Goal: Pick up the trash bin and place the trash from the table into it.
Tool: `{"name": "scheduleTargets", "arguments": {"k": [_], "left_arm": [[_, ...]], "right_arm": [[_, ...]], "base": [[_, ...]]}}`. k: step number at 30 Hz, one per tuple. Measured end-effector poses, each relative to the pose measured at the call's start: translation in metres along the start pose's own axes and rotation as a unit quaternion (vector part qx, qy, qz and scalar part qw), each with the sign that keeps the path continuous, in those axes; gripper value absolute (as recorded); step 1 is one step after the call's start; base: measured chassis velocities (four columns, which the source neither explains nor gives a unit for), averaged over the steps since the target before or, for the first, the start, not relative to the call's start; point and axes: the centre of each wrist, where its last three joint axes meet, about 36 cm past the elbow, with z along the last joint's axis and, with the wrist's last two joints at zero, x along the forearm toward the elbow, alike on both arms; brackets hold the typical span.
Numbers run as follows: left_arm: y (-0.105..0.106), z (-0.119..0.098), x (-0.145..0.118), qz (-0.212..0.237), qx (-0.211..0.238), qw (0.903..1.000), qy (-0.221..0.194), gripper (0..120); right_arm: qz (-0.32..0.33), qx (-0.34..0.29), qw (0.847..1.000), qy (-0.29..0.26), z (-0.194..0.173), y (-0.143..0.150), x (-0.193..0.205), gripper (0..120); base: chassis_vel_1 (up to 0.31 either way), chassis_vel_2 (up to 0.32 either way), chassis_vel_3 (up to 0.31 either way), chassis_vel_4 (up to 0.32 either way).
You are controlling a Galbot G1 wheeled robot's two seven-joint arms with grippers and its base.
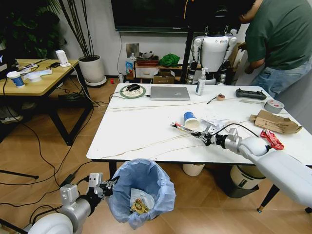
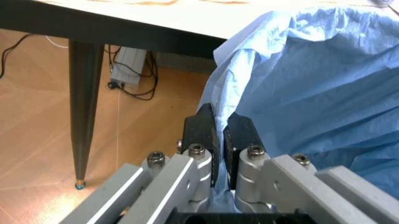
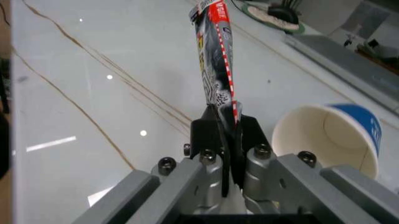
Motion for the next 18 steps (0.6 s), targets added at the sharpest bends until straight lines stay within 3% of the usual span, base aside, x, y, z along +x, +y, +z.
{"name": "scheduleTargets", "arguments": {"k": [4, 7, 10, 14, 18], "left_arm": [[-0.003, -0.004, -0.001, 0.007, -0.002, 1.0000, -0.004, 0], [-0.005, -0.011, -0.005, 0.014, 0.000, 0.9999, -0.009, 0], [-0.007, -0.013, -0.006, 0.019, 0.002, 0.9998, -0.008, 0], [-0.010, -0.018, -0.011, 0.031, 0.002, 0.9995, -0.009, 0], [-0.011, -0.020, -0.014, 0.037, 0.001, 0.9993, -0.008, 0]], "right_arm": [[-0.024, 0.026, 0.999, -0.026, -0.037, 0.021, 0.013, 0], [-0.053, 0.050, 0.996, -0.052, -0.084, 0.055, 0.025, 0], [-0.063, 0.060, 0.994, -0.060, -0.101, 0.070, 0.031, 0], [-0.096, 0.074, 0.990, -0.077, -0.127, 0.114, 0.040, 0], [-0.113, 0.084, 0.987, -0.078, -0.136, 0.130, 0.044, 0]], "base": [[0.000, 0.000, 0.000, 0.000], [0.000, 0.000, 0.000, 0.000], [0.000, 0.000, 0.000, 0.000], [0.000, 0.000, 0.000, 0.000], [0.000, 0.000, 0.000, 0.000]]}}
